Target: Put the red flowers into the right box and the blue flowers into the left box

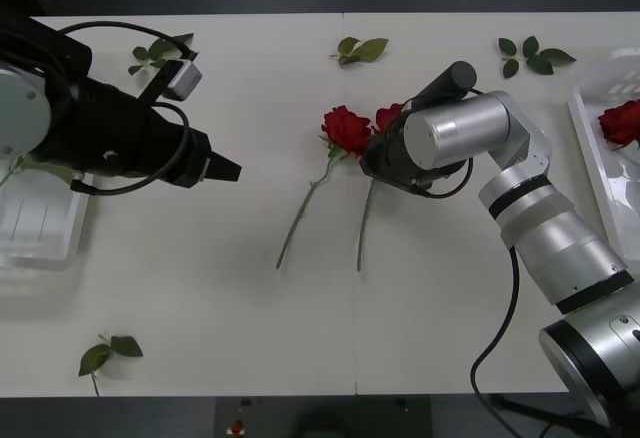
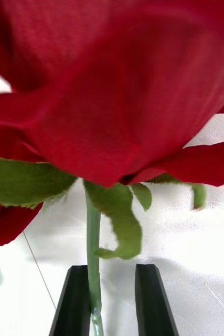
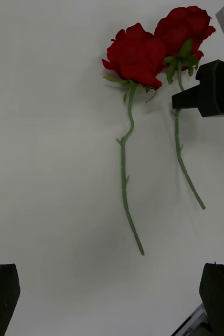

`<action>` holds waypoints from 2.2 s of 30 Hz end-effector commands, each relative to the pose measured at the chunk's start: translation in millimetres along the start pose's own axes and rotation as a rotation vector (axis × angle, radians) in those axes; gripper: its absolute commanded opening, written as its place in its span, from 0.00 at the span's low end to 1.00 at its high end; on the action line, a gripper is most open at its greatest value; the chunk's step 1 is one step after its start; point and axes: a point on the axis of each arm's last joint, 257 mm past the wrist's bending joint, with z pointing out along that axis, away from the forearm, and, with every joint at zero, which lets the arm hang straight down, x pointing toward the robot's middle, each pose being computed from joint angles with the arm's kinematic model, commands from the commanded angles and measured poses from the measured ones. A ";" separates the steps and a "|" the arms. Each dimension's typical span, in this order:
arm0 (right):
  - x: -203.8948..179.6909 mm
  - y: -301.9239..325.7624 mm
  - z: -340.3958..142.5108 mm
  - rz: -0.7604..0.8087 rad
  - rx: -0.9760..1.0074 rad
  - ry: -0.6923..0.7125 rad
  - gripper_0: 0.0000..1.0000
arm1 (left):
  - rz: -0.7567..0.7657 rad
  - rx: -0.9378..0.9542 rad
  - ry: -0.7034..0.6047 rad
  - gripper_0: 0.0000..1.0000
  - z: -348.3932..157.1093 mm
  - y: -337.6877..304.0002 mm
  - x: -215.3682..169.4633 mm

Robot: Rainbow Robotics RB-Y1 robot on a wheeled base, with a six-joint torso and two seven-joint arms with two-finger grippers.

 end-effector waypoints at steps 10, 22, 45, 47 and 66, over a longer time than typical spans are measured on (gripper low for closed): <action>-41.9 17.0 -14.3 0.030 -0.013 -0.061 0.00 | 0.129 -0.149 -0.021 1.00 26.9 8.9 -21.5; -108.5 -16.7 -84.7 0.069 -0.044 -0.067 0.00 | 0.132 -0.179 -0.024 1.00 76.8 -5.3 -55.9; -228.8 -235.8 -290.2 -0.610 0.545 -0.101 0.00 | 0.155 -0.255 0.006 1.00 184.2 -25.8 -81.0; -236.1 -257.2 -291.5 -0.657 0.608 -0.118 0.00 | 0.155 -0.258 0.011 1.00 189.0 -28.1 -81.0; -248.1 -426.5 -302.1 -0.628 0.883 -0.208 0.00 | 0.207 -0.308 0.024 0.99 211.0 -17.5 -75.7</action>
